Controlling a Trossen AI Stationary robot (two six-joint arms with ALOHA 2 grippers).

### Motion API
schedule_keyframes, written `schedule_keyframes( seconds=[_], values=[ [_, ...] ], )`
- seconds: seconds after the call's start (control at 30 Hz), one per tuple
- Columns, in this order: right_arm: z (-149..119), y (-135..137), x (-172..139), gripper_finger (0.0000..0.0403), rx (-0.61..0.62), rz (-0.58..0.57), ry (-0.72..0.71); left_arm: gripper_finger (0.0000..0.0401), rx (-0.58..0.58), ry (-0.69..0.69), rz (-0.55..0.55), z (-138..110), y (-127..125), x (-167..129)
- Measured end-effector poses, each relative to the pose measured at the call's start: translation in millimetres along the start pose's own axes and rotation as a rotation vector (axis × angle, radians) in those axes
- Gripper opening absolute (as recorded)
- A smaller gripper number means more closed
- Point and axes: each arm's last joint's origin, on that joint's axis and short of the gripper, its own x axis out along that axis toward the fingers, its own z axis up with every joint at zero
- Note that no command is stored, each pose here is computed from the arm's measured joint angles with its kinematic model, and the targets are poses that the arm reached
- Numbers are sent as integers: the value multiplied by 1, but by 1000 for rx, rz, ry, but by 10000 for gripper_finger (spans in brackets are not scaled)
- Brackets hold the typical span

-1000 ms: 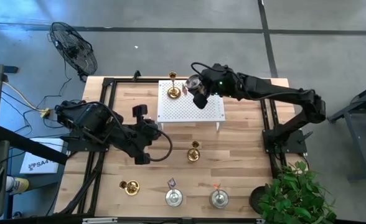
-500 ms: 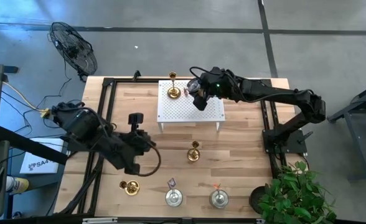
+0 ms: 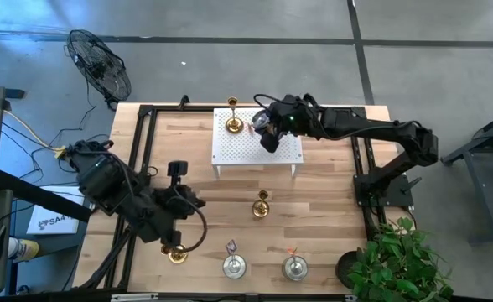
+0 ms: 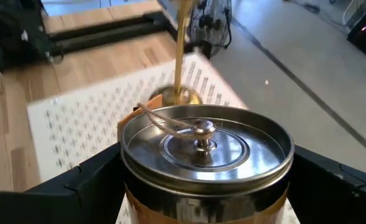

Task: Pick & Place candle stick holders
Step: Put the top left silver scented candle on the shelf

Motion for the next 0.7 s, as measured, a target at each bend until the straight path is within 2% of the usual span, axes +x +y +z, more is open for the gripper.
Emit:
schedule_keyframes(
  seconds=[0.2,0.7],
  values=[
    [-20,2,15,349,16,26,-44,1,5,-10,11,-1,-2,-2],
    [-32,4,21,348,42,73,-51,1,0,-10,15,0,-2,-1]
  ],
)
